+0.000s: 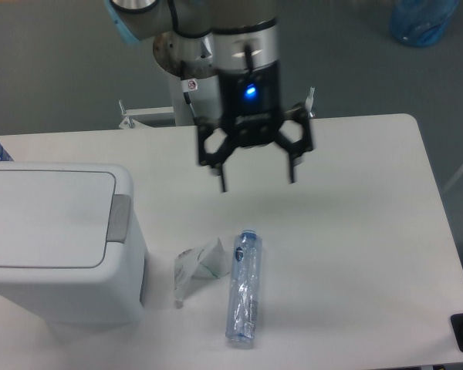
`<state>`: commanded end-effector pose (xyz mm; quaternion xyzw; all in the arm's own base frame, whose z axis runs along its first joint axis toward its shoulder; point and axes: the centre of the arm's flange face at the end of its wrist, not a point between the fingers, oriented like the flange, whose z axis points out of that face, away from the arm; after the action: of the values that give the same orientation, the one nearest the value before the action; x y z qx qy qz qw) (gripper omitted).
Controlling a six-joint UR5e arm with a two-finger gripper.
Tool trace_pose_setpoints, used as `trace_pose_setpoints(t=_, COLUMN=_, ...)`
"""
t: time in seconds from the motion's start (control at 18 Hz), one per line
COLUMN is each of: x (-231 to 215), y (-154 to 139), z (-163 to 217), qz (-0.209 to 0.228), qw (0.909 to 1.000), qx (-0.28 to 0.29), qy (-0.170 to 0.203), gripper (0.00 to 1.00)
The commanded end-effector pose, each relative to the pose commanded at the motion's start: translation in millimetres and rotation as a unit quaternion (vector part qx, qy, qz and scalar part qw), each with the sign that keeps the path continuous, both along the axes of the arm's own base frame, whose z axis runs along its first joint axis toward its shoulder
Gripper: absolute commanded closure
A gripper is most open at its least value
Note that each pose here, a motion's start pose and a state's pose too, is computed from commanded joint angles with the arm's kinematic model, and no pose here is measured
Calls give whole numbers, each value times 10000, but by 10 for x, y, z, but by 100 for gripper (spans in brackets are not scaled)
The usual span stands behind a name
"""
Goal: Open the trash can
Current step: 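Move the open gripper down toward the grey hinge edge of the white bin lid, then lower the gripper fingers onto the lid's grey hinge edge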
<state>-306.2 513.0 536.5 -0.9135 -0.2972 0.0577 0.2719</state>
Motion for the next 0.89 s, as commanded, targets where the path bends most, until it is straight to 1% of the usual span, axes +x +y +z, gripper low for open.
trace_pose_setpoints(t=0.11, x=49, y=38, z=0, qz=45, qw=9995, qx=186, qy=-234, gripper=0)
trace_pose_setpoints(t=0.22, x=87, y=55, z=-12, qz=-22, qw=9990, qx=266, qy=-357, gripper=0)
trace_pose_setpoints(t=0.33, x=111, y=74, z=-36, qz=-44, qw=9989, qx=266, qy=-395, gripper=0)
trace_pose_setpoints(t=0.5, x=280, y=244, z=-160, qz=-234, qw=9984, qx=178, qy=-474, gripper=0)
trace_pose_setpoints(t=0.61, x=322, y=307, z=-223, qz=-297, qw=9981, qx=140, qy=-516, gripper=0)
trace_pose_setpoints(t=0.89, x=375, y=351, z=-258, qz=-335, qw=9977, qx=134, qy=-568, gripper=0)
